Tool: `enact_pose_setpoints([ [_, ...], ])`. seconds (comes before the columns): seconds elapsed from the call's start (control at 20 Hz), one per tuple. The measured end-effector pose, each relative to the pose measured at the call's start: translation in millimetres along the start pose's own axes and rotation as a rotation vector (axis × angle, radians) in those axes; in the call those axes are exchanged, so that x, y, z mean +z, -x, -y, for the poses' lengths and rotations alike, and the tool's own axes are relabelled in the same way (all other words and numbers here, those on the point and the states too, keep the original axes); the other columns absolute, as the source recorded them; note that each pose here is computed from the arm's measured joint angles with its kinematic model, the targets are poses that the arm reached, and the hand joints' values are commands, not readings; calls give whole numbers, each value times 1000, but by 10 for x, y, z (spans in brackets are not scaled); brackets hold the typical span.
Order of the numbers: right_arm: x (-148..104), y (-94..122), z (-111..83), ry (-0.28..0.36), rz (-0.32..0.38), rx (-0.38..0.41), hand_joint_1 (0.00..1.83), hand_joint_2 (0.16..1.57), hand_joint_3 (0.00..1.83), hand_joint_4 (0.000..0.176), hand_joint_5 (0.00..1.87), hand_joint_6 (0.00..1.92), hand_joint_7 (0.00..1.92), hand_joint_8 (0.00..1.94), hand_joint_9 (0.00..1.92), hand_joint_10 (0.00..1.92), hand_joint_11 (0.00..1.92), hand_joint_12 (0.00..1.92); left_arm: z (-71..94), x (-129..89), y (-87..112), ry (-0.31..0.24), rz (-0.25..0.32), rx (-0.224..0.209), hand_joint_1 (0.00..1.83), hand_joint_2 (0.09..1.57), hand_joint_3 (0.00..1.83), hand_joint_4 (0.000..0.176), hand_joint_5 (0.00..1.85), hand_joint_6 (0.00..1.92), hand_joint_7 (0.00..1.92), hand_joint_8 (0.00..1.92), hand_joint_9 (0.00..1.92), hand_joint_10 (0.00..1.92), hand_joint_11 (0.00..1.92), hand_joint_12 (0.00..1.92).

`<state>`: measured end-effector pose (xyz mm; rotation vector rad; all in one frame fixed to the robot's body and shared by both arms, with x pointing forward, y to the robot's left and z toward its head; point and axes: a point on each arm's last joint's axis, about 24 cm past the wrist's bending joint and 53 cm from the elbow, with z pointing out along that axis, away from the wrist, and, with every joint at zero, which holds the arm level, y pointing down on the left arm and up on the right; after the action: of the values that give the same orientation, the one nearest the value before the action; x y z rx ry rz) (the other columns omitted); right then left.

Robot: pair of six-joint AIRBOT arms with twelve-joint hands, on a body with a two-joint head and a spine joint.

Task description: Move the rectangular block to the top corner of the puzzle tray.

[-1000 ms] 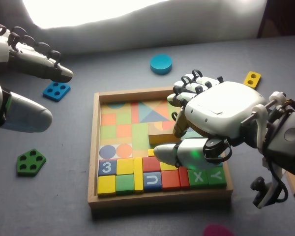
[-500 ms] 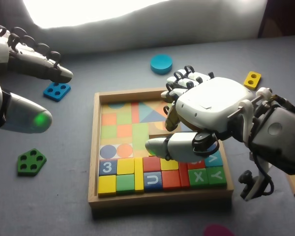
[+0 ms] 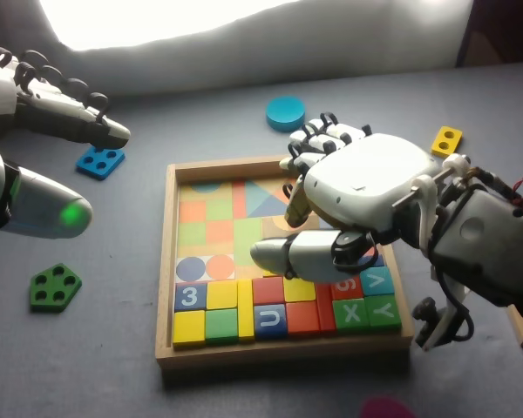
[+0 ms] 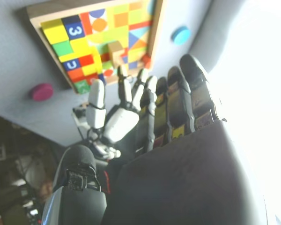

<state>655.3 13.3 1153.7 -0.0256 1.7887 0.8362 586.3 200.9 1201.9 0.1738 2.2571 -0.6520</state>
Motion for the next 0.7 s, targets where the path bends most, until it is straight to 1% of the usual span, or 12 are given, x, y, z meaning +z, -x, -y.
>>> enact_pose_setpoints([
  [0.1, 10, -45, 20, -5, -9, 3, 0, 1151, 1, 0, 839, 0, 312, 4, 52, 4, 0, 4, 0, 0, 1, 0, 0, 0, 0, 1198, 0, 48, 158, 3, 166, 2, 161, 2, 0, 540],
  [0.2, 14, -38, 26, -5, -7, 0, 0, 1155, 3, 0, 831, 0, 316, 4, 61, 7, 0, 0, 0, 0, 0, 0, 0, 0, 0, 1199, 1, 45, 155, 1, 160, 0, 159, 1, 0, 537],
  [0.3, 18, -34, 31, -7, -4, 0, 0, 1156, 3, 0, 838, 4, 313, 3, 70, 10, 18, 8, 0, 0, 0, 0, 0, 0, 0, 1195, 0, 46, 160, 2, 177, 4, 173, 4, 0, 604],
  [0.45, 30, -77, 8, -1, -10, -4, 0, 1157, 3, 0, 834, 2, 331, 8, 75, 10, 23, 15, 0, 0, 0, 0, 0, 0, 0, 1204, 3, 39, 168, 4, 180, 3, 186, 7, 0, 594],
  [0.65, 25, -111, 28, -5, -19, 0, 0, 1159, 2, 0, 832, 1, 327, 5, 69, 6, 13, 18, 0, 0, 0, 0, 0, 0, 0, 1199, 0, 49, 178, 7, 173, 0, 188, 6, 0, 593],
  [0.7, 25, -110, 27, -5, -18, -1, 0, 1162, 3, 0, 826, 0, 336, 8, 65, 4, 7, 18, 0, 0, 0, 0, 0, 0, 0, 1195, 0, 50, 159, 4, 159, 2, 172, 4, 0, 548],
])
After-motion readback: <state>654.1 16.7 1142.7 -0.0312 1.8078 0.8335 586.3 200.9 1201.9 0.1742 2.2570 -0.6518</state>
